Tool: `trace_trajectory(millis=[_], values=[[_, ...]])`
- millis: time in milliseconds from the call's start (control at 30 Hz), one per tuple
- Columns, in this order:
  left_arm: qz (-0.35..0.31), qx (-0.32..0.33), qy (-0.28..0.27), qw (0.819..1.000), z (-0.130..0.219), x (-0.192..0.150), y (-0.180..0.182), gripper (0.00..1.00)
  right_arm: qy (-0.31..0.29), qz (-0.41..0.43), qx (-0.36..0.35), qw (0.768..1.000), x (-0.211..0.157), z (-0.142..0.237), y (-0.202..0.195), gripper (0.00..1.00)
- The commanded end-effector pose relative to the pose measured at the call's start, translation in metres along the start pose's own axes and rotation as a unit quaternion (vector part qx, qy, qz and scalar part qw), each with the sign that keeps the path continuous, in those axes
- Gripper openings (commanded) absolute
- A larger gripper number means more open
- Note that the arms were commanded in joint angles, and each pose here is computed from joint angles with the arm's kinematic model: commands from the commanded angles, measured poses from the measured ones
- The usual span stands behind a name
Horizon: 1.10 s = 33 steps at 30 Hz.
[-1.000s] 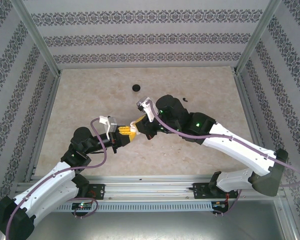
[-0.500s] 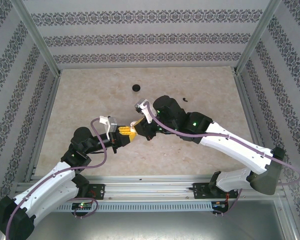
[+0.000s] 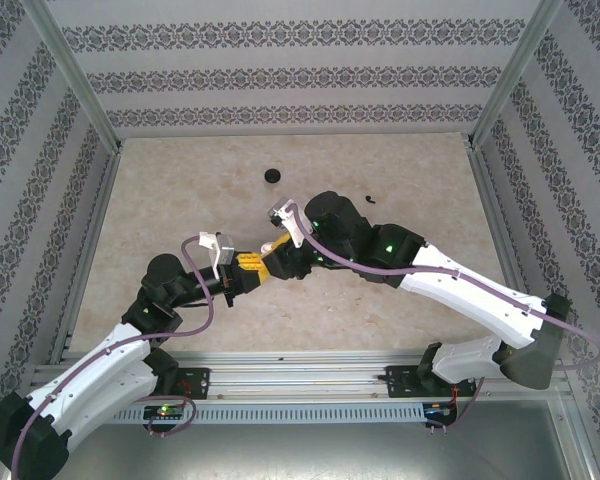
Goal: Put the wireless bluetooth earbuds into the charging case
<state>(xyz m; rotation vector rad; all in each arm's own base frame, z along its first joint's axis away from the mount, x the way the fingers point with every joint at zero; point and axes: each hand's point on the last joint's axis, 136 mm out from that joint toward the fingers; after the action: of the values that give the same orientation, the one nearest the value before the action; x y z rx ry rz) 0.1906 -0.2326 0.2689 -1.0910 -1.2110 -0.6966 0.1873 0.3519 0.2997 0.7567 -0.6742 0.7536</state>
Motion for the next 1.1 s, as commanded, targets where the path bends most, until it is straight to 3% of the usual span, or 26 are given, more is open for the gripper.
trace_trajectory(millis=[0,233,433,567,800,1067], values=[[-0.02,-0.016,-0.02,0.999,0.002,0.012,-0.01,0.0,-0.024,-0.006,-0.013,1.0,0.015,0.01,0.001,0.44],[-0.02,-0.015,-0.024,0.999,0.002,0.014,-0.009,0.0,-0.067,-0.035,-0.045,0.996,0.029,0.032,-0.011,0.46],[-0.022,-0.015,-0.03,0.999,0.002,0.017,-0.01,0.0,-0.105,-0.129,-0.063,0.984,0.028,0.048,-0.042,0.48],[-0.025,-0.011,-0.036,0.999,0.002,0.021,-0.009,0.0,-0.132,-0.231,-0.04,0.963,0.022,0.052,-0.06,0.53],[-0.049,0.014,-0.055,0.997,-0.001,0.037,-0.001,0.0,-0.165,-0.393,0.048,0.903,0.016,0.034,-0.06,0.59],[-0.064,0.022,-0.078,0.995,-0.007,0.055,0.004,0.0,-0.172,-0.438,0.112,0.875,0.023,0.019,-0.05,0.59]])
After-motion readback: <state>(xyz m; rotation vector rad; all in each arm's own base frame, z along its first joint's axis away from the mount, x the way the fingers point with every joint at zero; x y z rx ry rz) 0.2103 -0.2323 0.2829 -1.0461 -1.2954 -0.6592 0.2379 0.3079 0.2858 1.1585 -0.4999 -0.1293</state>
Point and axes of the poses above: each hand's point on the last joint's axis, 136 mm out from that joint toward the fingers, its own z axis back along the fingers, its own y axis along the line the jaws close on, x = y × z, and after that the axes turned 2 degrees about -z, right-handed
